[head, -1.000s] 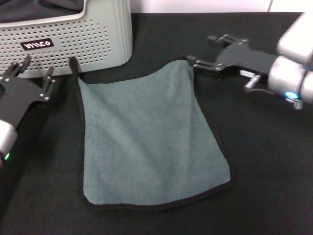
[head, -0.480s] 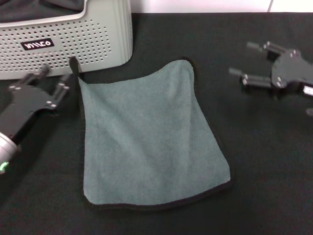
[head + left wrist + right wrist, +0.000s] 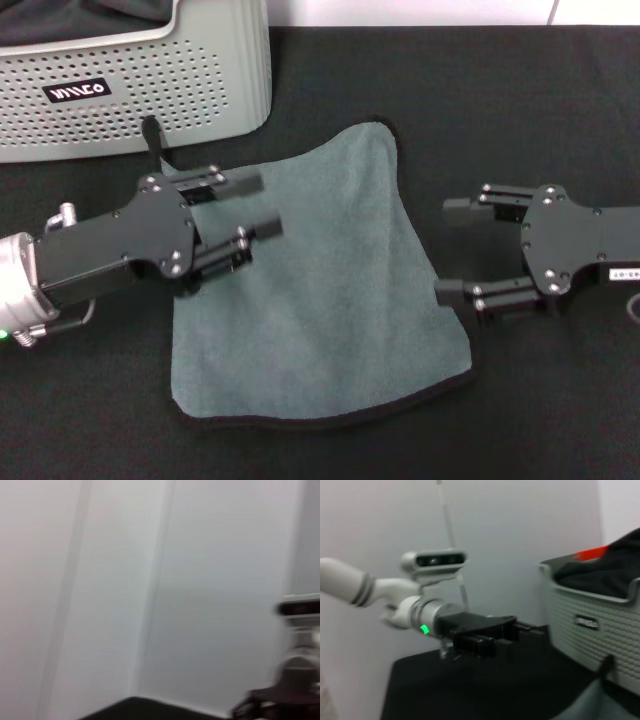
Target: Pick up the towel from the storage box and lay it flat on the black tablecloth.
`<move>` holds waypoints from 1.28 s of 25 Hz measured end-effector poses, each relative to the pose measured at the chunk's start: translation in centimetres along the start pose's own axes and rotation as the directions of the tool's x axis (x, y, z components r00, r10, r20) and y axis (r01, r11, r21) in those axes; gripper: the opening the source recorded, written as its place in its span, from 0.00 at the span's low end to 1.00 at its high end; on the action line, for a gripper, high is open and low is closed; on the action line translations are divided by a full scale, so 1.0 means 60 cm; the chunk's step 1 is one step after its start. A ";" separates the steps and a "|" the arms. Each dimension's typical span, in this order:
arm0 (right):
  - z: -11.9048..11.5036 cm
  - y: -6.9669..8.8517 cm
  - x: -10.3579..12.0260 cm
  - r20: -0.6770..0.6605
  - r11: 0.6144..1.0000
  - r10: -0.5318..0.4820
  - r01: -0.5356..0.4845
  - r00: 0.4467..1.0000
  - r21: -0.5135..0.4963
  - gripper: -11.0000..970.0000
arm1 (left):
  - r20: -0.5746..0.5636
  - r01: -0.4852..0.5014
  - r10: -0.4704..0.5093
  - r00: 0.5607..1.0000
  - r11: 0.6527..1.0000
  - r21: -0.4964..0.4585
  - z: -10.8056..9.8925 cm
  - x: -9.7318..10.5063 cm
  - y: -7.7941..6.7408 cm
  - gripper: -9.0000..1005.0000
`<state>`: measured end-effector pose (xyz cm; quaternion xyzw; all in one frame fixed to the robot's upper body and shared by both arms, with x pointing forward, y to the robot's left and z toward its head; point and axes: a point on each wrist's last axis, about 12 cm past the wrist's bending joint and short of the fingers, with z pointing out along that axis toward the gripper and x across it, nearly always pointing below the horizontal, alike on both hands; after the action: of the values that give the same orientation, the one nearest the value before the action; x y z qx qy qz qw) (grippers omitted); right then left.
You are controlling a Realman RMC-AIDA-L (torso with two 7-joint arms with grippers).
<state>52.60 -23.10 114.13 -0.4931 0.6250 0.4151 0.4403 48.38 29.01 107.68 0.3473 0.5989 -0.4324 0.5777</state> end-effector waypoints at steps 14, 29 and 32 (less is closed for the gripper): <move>-0.028 0.016 -0.079 0.063 0.980 -0.128 0.136 0.990 -0.146 0.91 | 0.021 -0.013 0.006 1.000 0.934 0.357 0.048 -0.102 0.006 0.51; -0.018 -0.006 -0.134 0.099 0.974 -0.174 0.186 0.980 -0.133 0.90 | 0.035 -0.053 0.043 0.998 0.906 0.420 0.094 -0.184 0.022 0.53; -0.018 -0.009 -0.140 0.108 0.973 -0.178 0.191 0.978 -0.126 0.90 | 0.041 -0.075 0.063 0.997 0.901 0.426 0.096 -0.190 0.021 0.56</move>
<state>54.03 -22.14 122.42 -0.5575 0.5250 0.4369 0.4719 52.84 25.14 119.07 0.4806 0.4692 -0.5371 0.5103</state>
